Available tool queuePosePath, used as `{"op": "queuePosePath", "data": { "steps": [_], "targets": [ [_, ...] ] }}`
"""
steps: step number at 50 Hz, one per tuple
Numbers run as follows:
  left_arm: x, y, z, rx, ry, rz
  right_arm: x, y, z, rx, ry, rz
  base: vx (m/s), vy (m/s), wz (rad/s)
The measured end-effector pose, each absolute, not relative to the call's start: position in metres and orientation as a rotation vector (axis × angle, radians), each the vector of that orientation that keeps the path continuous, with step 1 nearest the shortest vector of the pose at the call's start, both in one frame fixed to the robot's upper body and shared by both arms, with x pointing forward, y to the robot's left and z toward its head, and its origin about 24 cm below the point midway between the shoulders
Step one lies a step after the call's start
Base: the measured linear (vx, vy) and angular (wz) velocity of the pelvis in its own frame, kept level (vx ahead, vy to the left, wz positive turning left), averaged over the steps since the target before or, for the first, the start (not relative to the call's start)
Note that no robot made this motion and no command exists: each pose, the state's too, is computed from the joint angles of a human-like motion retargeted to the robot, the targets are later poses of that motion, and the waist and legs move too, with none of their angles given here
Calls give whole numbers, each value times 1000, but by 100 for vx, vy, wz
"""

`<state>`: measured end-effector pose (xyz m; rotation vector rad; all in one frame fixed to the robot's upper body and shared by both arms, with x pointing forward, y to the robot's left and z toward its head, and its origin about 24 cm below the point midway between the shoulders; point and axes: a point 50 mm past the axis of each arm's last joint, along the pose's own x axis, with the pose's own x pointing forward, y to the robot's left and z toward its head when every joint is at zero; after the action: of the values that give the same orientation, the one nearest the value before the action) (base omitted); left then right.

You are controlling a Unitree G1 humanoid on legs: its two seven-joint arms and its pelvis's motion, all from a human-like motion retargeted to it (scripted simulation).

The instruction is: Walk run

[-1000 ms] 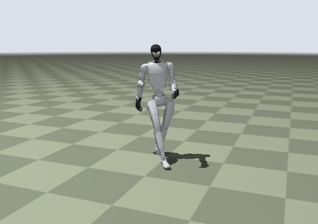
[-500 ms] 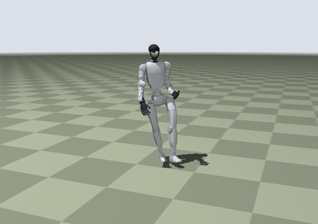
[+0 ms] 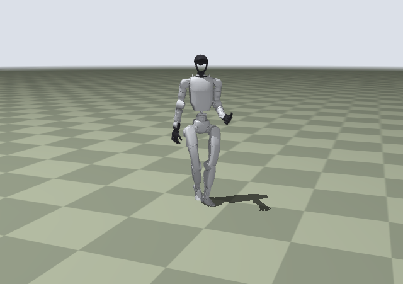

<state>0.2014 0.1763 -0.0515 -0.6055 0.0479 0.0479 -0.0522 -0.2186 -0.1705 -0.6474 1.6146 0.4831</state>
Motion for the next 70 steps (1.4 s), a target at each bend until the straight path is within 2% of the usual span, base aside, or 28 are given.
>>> {"op": "queuePosePath", "data": {
  "steps": [5, 10, 23, 30, 38, 45, 51, 61, 70],
  "targets": [
    [222, 173, -33, -518, -4, -25, -95, -216, -163, -472, 1751, 355, 71, -7, 89],
    [235, 173, -20, -472, -46, -60, -109, -206, -160, -369, 1817, 302, 73, -17, 45],
    [210, 150, -45, -606, 46, -105, -70, -202, -171, -457, 1701, 400, 89, -27, 45],
    [197, 145, -53, -592, 86, -141, 5, -204, -178, -482, 1504, 413, 75, -28, -32],
    [179, 160, -58, -601, 83, -56, 127, -208, -158, -679, 1090, 449, 64, -23, -108],
    [171, 168, -58, -585, 83, -40, 175, -207, -137, -708, 907, 400, 68, -7, -106],
    [168, 170, -62, -579, 103, -55, 138, -206, -154, -667, 1054, 411, 86, -1, -66],
    [171, 176, -60, -559, 99, -77, -14, -204, -176, -585, 1595, 529, 87, -1, -78],
    [201, 176, -42, -493, 36, -154, -75, -202, -170, -562, 1726, 523, 55, -2, -4]
  ]
}}
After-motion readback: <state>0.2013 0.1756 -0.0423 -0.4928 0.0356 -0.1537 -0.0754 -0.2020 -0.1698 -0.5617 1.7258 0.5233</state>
